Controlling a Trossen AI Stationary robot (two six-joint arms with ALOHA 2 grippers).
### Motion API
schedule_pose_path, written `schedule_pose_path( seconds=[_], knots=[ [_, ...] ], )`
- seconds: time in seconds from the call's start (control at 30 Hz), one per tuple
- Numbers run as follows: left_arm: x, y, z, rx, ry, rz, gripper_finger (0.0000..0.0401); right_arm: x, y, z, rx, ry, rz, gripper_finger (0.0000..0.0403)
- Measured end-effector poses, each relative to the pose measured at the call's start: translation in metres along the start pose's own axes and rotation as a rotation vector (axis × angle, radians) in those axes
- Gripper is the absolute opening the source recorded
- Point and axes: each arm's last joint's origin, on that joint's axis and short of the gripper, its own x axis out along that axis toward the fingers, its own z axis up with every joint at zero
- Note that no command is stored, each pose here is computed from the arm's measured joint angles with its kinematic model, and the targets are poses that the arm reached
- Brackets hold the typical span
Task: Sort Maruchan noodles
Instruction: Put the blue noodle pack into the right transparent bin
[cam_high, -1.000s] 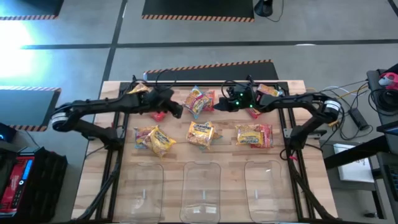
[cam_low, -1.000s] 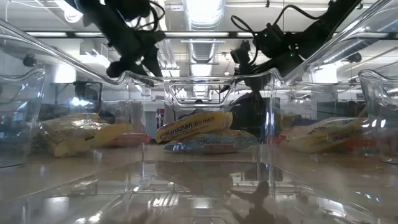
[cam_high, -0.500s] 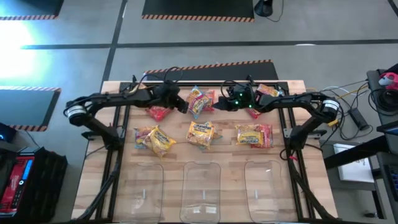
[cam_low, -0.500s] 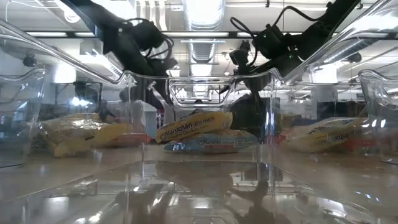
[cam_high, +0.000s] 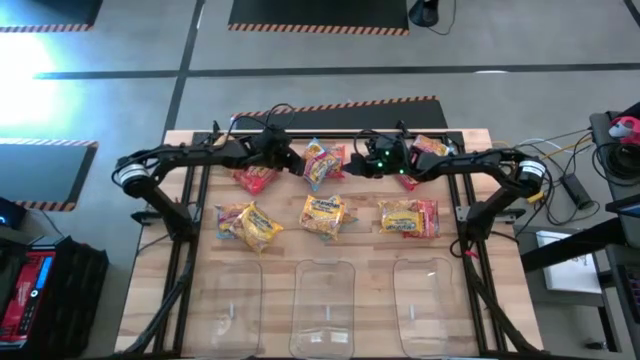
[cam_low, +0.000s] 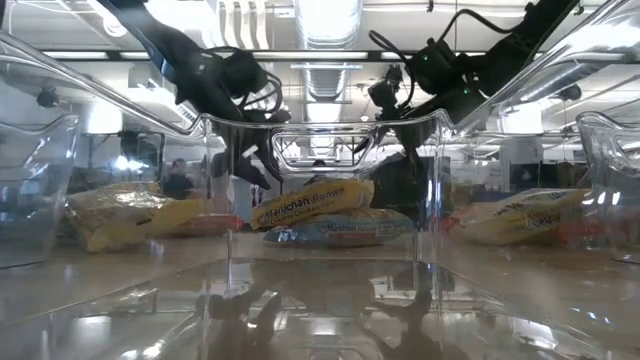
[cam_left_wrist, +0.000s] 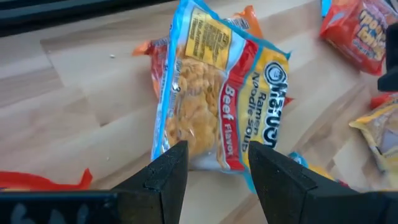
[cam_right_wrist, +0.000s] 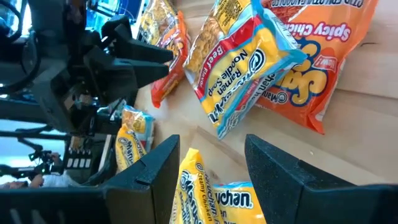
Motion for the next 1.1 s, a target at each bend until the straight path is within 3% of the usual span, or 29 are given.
schedule_pose_path(
  seconds=[0.4, 0.7, 1.1],
  knots=[
    [0.001, 0.002, 0.003, -0.014, -0.008, -0.021, 0.0152, 0.002, 0.005, -0.007, 0.000, -0.022, -0.014, 0.0171],
    [-0.014, -0.020, -0.004, -0.005, -0.011, -0.082, 0.0152, 0.003, 0.005, -0.008, -0.003, -0.022, -0.015, 0.0171],
    [-0.010, -0.017, -0.021, -0.100, -0.029, 0.122, 0.0152, 0.003, 0.004, -0.007, -0.032, -0.045, -0.035, 0.0171]
  ],
)
